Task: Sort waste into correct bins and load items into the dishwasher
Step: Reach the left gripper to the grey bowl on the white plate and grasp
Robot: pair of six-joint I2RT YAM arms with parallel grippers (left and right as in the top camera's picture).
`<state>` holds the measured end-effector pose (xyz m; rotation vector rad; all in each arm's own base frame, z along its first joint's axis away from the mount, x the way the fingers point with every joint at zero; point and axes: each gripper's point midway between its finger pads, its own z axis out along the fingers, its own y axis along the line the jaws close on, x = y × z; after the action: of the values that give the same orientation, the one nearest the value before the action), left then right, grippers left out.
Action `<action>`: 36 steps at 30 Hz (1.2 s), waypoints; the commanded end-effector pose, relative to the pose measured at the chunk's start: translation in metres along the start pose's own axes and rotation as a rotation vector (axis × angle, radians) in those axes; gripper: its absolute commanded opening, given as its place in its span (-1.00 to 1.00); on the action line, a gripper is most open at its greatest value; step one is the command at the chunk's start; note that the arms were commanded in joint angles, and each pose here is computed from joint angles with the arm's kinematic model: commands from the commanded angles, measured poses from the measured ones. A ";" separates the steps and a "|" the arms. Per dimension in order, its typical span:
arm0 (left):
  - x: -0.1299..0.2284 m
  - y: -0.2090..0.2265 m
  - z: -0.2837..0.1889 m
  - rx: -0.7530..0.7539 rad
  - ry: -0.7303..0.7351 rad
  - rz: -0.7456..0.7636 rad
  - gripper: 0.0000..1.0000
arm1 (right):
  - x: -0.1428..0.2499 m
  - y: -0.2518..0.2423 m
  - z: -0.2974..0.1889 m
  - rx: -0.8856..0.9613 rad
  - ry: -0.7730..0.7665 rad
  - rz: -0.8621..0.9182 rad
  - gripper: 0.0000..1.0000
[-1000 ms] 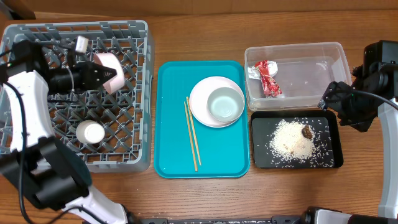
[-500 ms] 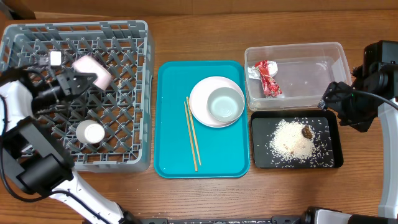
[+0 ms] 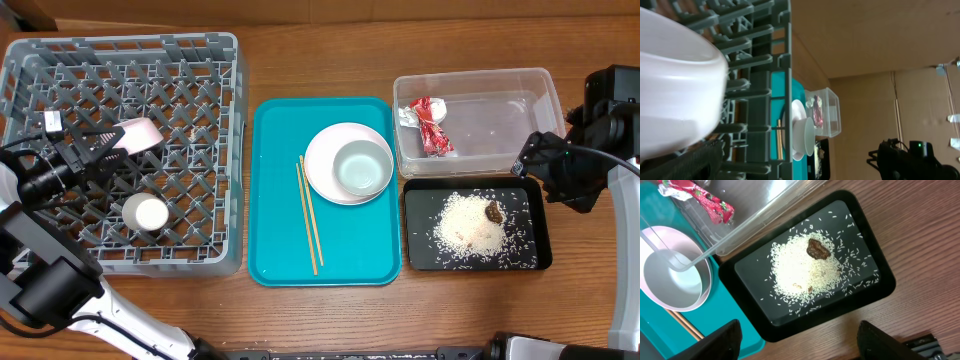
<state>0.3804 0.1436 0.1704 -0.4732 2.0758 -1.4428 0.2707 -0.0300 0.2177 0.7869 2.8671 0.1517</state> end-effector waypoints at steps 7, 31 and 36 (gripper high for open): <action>0.037 -0.102 0.051 -0.108 0.188 0.373 1.00 | 0.001 -0.001 -0.010 -0.001 -0.016 -0.003 0.52; 0.275 -0.067 0.295 -0.727 0.869 0.932 1.00 | 0.000 -0.017 -0.011 0.087 -0.031 0.003 0.68; 0.302 -0.036 0.308 -0.773 0.959 0.953 0.83 | 0.000 -0.017 -0.011 0.087 -0.031 0.003 0.68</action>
<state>0.3319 -0.2737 0.0697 1.0550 2.8429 -0.3263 0.2575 -0.0416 0.2154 0.8079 2.9037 0.0278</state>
